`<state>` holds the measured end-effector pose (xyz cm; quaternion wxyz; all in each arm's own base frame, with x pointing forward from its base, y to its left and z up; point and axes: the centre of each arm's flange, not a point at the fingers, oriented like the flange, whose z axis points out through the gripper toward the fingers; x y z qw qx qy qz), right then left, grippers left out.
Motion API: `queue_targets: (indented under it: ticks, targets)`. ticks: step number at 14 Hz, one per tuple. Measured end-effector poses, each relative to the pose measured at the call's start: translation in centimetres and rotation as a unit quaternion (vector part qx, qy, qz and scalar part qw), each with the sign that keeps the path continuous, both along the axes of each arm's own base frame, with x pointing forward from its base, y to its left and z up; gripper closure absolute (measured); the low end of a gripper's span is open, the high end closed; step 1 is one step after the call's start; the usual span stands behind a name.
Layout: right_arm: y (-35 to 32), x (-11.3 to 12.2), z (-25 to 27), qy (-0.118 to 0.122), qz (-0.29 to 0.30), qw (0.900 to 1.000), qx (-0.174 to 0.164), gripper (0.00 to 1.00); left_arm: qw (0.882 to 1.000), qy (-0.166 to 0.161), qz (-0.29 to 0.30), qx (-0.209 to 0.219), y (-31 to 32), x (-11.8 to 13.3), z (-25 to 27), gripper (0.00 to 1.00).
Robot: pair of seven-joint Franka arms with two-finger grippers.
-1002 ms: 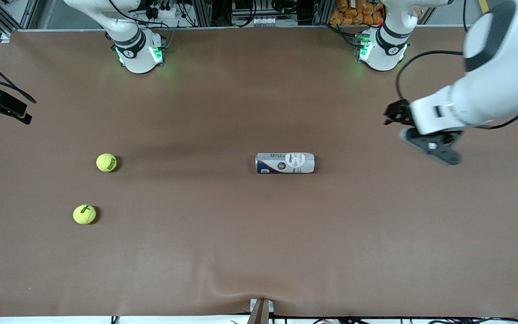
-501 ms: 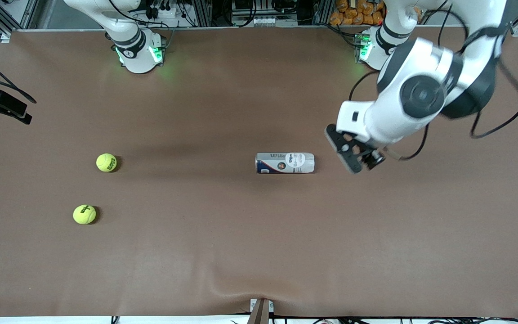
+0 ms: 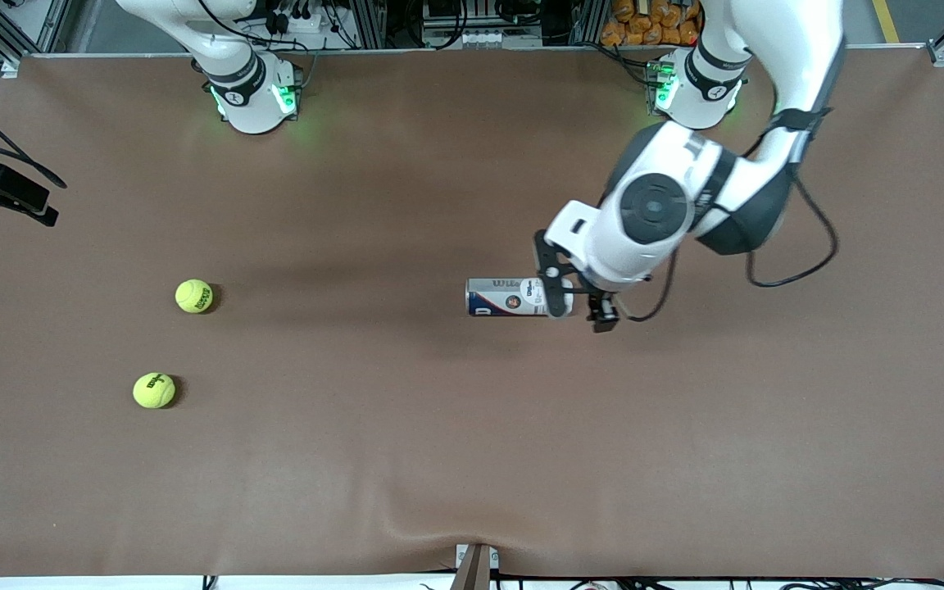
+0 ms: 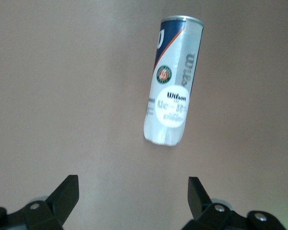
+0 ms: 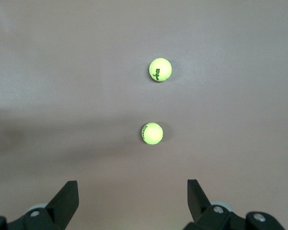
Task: Insert tennis ball vertically with right arm
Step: 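Move the left gripper down over the lying white tennis ball can, then grasp the can with the left gripper and stand it upright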
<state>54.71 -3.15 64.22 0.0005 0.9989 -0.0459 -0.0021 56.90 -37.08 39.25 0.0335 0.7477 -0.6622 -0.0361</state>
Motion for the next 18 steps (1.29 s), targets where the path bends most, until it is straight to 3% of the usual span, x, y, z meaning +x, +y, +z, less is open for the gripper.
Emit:
queue_targets:
  ticks: [5,11,18]
  targets:
    - [0.0,0.0,0.0,0.0,0.0,1.0,0.0,0.0,0.999,-0.019,-0.027,-0.005,-2.3,-0.4,-6.7,0.0]
    - [0.0,0.0,0.0,0.0,0.0,1.0,0.0,0.0,0.997,-0.039,-0.071,-0.006,-5.0,-2.8,-12.5,0.0]
    - [0.0,0.0,0.0,0.0,0.0,1.0,0.0,0.0,0.995,-0.051,-0.088,0.005,-6.7,-5.8,-14.8,0.0]
